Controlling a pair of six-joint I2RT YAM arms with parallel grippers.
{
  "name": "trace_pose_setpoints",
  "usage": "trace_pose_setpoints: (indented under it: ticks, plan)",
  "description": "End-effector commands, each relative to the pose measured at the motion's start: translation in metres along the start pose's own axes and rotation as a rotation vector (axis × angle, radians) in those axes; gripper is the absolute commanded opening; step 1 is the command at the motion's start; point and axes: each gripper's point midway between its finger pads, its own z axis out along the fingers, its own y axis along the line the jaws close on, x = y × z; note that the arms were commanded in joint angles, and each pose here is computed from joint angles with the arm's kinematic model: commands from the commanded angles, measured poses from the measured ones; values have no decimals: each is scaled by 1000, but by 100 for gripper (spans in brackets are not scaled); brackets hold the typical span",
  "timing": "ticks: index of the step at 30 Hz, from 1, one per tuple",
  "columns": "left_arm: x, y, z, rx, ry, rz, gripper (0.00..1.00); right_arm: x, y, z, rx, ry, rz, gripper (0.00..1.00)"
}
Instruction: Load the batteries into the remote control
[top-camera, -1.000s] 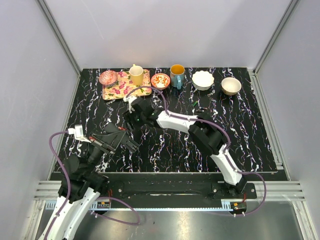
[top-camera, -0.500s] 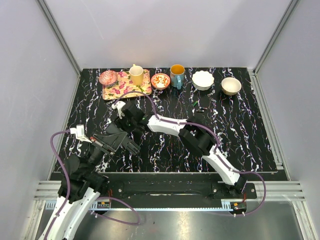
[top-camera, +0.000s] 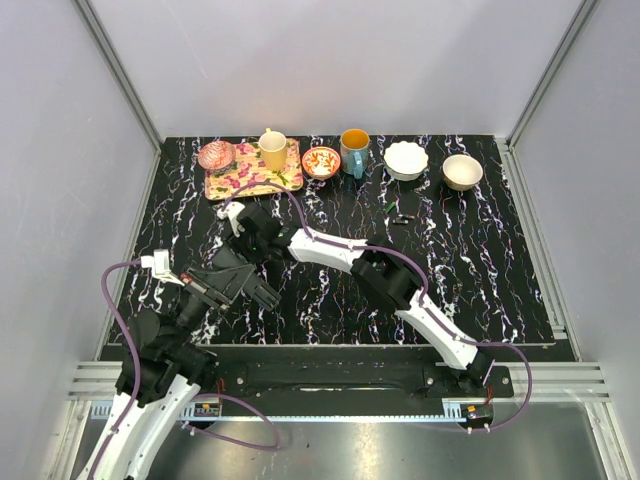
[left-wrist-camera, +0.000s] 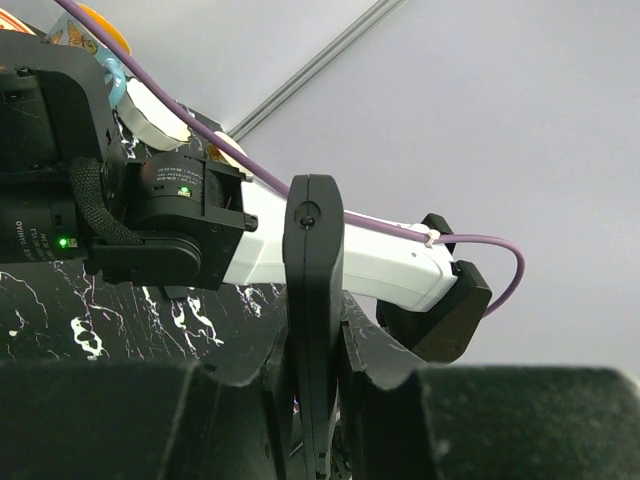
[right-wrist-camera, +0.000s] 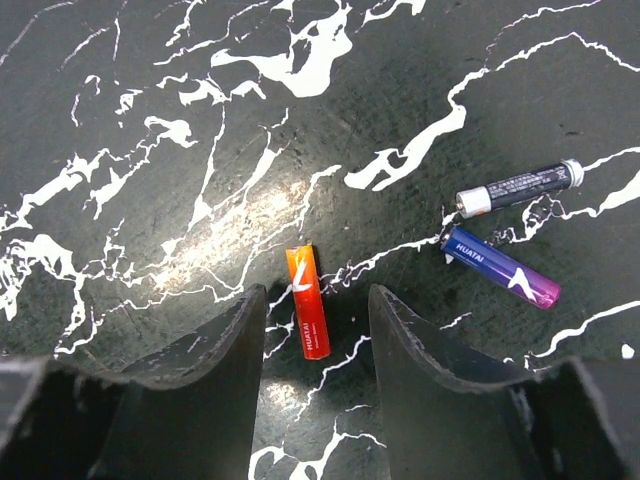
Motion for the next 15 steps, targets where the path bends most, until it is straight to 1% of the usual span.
trace_pose_setpoints:
  ticks: [1, 8, 10, 11, 12, 15]
  plan:
    - [-15, -29, -8, 91, -43, 29, 0, 9, 3, 0, 37, 32, -76, 50]
    - [-15, -30, -10, 105, -49, 15, 0, 35, -6, -5, 135, 123, -163, 44]
    - [-13, -29, -9, 107, -46, 6, 0, 42, -7, -6, 145, 147, -173, 40]
    - [-13, -31, -10, 117, -45, 6, 0, 46, -7, -6, 153, 159, -178, 39]
    - [-13, -30, -9, 115, -46, 5, 0, 47, -8, -8, 158, 165, -179, 34]
    - [-12, -31, -9, 117, -44, 5, 0, 54, -6, -11, 160, 179, -180, 26]
